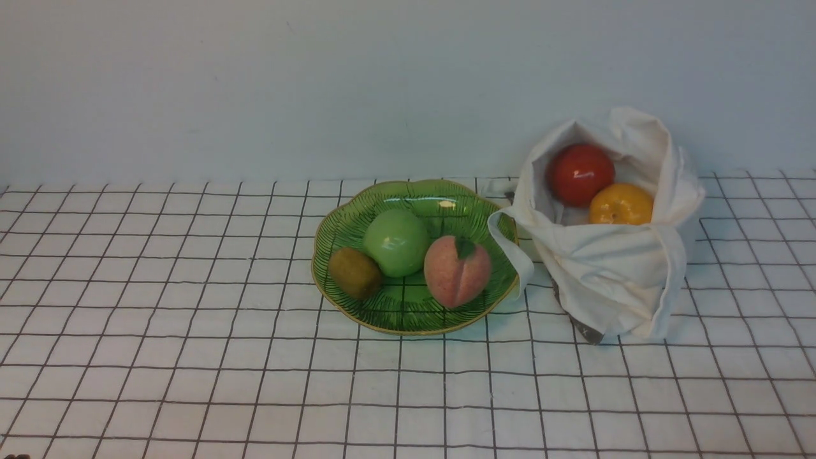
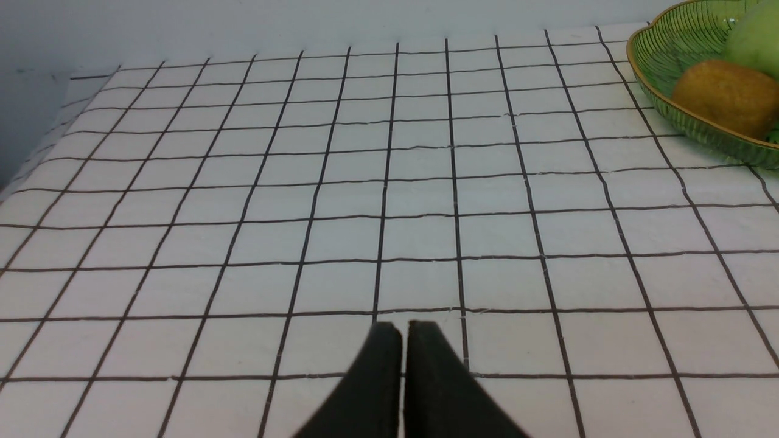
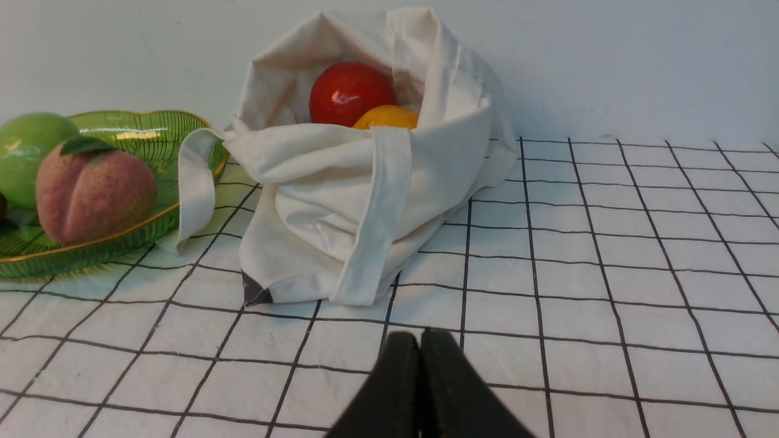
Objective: Take the fruit out of the bag on the white checkered tablecloth and place them on the plate.
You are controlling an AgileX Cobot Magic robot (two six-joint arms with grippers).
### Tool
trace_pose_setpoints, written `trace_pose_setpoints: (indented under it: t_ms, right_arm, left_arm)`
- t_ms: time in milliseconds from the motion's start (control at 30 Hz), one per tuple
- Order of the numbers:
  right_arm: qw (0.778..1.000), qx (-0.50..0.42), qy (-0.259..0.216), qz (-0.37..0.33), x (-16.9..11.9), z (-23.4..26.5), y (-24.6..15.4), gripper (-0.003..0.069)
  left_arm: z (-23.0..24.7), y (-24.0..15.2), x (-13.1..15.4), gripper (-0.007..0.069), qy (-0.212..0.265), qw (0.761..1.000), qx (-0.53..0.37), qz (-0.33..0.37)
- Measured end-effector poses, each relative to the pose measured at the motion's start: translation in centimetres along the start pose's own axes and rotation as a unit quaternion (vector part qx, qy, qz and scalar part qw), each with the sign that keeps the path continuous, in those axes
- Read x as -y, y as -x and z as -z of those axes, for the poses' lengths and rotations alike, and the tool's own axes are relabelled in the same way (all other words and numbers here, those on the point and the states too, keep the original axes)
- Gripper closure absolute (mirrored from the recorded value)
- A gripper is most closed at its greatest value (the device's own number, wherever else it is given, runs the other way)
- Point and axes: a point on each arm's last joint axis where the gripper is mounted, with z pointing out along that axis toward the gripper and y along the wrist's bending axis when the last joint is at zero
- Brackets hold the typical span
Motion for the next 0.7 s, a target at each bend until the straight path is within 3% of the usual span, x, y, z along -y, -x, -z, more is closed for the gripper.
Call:
trace_pose_setpoints:
  t_ms: [700]
  right_arm:
    - [0.999,-0.001,-0.039,-0.008,0.44,0.02,-0.02,0.0673]
  left_arm:
    - [0.0,0.0,0.0,0.0633,0.0,1.0,0.0,0.0]
